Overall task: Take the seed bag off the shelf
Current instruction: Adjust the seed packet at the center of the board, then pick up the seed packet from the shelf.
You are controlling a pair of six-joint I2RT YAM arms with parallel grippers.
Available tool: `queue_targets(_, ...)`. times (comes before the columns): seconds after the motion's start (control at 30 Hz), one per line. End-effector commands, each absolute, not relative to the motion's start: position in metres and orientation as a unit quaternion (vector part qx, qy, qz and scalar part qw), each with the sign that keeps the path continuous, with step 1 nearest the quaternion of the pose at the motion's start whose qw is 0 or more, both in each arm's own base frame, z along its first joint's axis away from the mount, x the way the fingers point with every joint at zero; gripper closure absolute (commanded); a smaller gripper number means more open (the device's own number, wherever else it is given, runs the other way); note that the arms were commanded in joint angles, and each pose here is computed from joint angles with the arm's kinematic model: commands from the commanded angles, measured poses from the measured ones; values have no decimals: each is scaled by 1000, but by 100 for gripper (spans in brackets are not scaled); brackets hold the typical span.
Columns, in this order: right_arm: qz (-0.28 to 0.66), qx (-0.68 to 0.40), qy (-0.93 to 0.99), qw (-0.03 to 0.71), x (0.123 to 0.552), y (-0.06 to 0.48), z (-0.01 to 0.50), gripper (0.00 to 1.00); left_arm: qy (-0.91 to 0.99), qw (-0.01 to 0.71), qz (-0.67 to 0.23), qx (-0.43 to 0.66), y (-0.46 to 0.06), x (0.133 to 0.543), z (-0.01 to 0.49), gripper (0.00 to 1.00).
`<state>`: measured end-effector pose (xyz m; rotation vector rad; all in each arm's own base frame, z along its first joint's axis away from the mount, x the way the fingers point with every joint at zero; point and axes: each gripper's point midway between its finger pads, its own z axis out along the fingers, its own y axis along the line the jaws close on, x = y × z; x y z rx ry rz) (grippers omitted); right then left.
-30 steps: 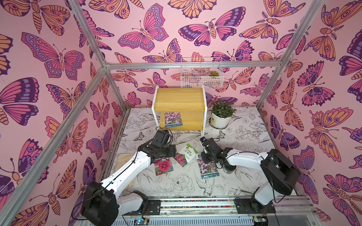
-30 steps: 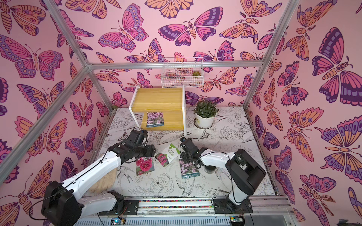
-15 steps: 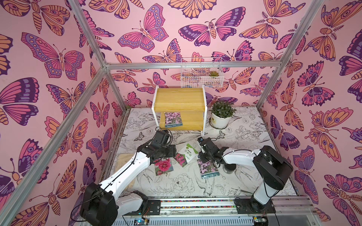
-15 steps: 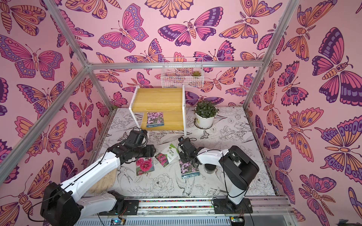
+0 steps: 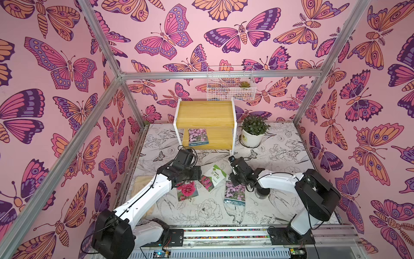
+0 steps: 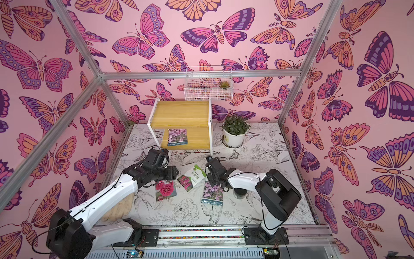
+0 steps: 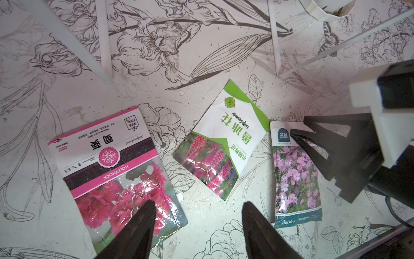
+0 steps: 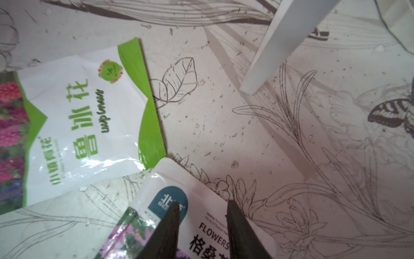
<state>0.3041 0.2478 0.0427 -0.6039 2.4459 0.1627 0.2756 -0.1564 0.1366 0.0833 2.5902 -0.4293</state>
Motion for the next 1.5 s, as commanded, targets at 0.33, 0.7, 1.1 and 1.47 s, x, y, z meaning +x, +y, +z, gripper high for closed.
queue_targets(0.33, 117, -432, 788, 423, 245, 326, 179, 23, 932, 313, -170, -59, -91, 285, 171, 26)
queue_targets(0.7, 19, -524, 707, 475, 316, 408, 173, 17, 931, 275, -214, -110, -85, 266, 126, 26)
queue_targets(1.1, -22, -549, 668, 502, 352, 453, 196, 14, 922, 275, -249, -112, -90, 263, 129, 27)
queue_targets(1.47, 2, -562, 690, 456, 391, 469, 176, 10, 919, 277, -255, -115, -90, 262, 130, 26)
